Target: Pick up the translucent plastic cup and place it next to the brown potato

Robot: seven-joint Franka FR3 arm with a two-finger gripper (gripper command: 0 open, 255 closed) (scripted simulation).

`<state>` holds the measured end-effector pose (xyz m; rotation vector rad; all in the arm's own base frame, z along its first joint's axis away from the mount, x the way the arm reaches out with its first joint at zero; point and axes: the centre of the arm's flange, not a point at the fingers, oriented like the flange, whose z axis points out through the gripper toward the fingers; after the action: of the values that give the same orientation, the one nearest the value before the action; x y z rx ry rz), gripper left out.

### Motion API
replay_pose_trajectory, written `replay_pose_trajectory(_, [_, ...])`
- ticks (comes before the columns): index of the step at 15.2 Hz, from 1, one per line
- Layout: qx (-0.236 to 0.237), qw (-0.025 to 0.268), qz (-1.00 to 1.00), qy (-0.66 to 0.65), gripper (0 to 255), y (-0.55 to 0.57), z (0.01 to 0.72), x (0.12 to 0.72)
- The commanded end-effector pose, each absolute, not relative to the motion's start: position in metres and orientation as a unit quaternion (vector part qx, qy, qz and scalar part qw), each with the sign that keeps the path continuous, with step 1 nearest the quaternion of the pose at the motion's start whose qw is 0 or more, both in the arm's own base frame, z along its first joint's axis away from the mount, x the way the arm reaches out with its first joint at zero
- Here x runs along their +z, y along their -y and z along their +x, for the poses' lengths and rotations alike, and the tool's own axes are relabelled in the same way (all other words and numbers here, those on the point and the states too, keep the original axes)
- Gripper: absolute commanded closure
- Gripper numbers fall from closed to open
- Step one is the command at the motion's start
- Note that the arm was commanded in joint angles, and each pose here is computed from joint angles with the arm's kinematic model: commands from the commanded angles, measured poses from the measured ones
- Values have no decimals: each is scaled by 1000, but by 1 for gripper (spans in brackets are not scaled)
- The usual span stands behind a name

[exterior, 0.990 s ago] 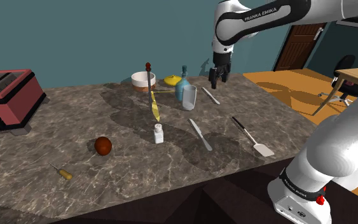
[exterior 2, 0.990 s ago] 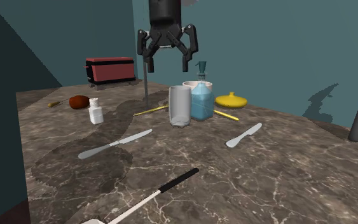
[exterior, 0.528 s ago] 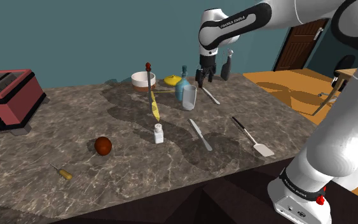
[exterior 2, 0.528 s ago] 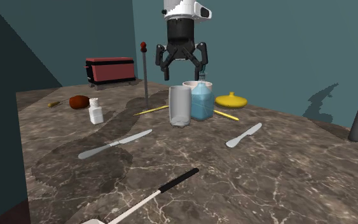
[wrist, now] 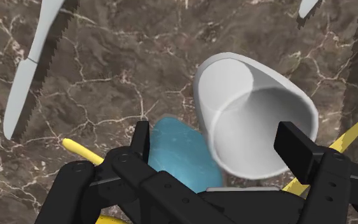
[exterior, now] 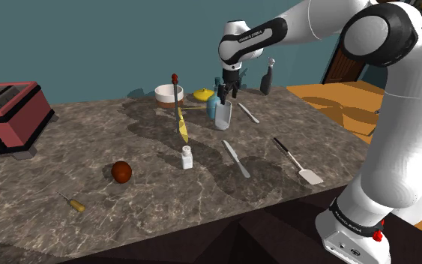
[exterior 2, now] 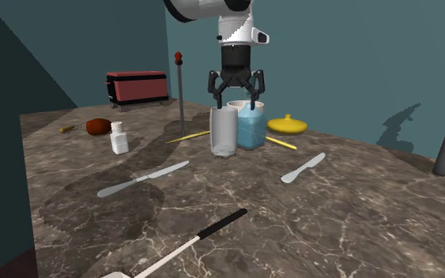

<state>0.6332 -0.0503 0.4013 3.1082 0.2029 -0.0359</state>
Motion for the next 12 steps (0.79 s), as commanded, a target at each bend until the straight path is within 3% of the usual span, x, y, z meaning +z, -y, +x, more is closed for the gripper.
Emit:
replay_pose_trajectory(1, [-11,13,998,-65,0,50,635,391])
replay_pose_trajectory(12, [-11,13,998,-65,0,51,635,367])
